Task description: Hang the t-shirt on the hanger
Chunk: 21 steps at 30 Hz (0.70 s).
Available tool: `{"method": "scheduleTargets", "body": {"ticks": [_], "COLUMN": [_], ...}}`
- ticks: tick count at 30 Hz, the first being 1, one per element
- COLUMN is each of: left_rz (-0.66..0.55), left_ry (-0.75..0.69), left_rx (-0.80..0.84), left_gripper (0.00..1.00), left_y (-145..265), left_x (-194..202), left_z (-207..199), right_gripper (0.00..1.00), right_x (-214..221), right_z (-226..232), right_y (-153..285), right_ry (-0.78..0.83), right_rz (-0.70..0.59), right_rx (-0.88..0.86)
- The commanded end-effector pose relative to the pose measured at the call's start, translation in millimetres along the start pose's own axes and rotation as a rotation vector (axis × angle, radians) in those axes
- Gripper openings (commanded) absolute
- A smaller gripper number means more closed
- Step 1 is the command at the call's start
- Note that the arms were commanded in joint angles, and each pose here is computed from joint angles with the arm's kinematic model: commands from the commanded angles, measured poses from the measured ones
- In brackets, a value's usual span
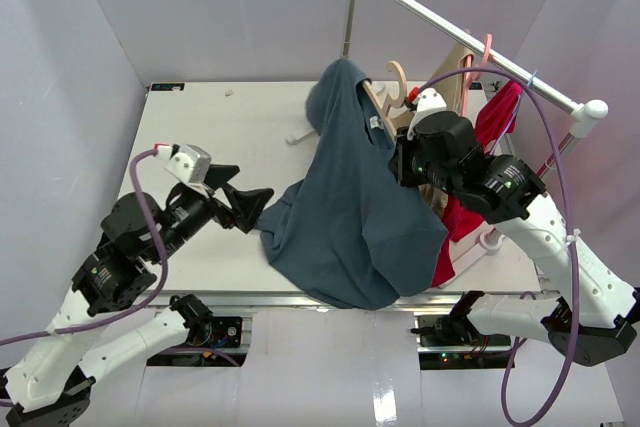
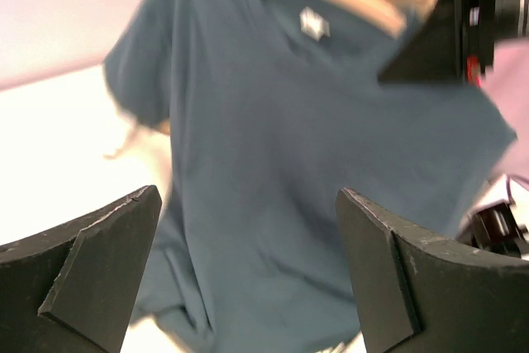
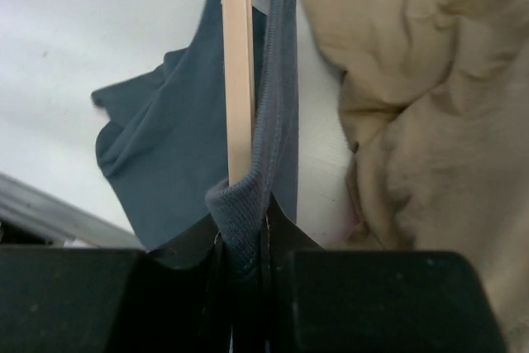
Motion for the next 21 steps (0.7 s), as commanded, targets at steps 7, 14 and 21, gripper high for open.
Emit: {"method": "scheduleTargets", "body": {"ticks": [7, 14, 21], "left_rz": [0.078, 0.082, 0.116], "left_ry": [0.108, 0.07, 0.022], "left_rx": [-0.03, -0.011, -0.02], "left_gripper": [0.98, 0.98, 0.98], "left_y": [-30, -23, -15], "left_x": [49, 53, 71], "left_z": [1, 1, 7], "right_gripper": [0.08, 0.08, 0.08], "right_x": [-88, -120, -147], "right_z": [-16, -13, -13], "right_y": [-33, -62, -78], "right_ry": [-0.318, -0.449, -0.47], "right_rz": [-0.431, -0.581, -0.66], "right_rx": [0.3, 0.375, 0.478]}}
Point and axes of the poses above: each gripper's point midway between its finger pads, its own y axis back along the fingers, its own z axis along the line the jaws close on, x = y × z, the point moved 4 cm from there along y, back along the fingers, and after that the axes turned 2 degrees about -y, right-handed, at the moved point
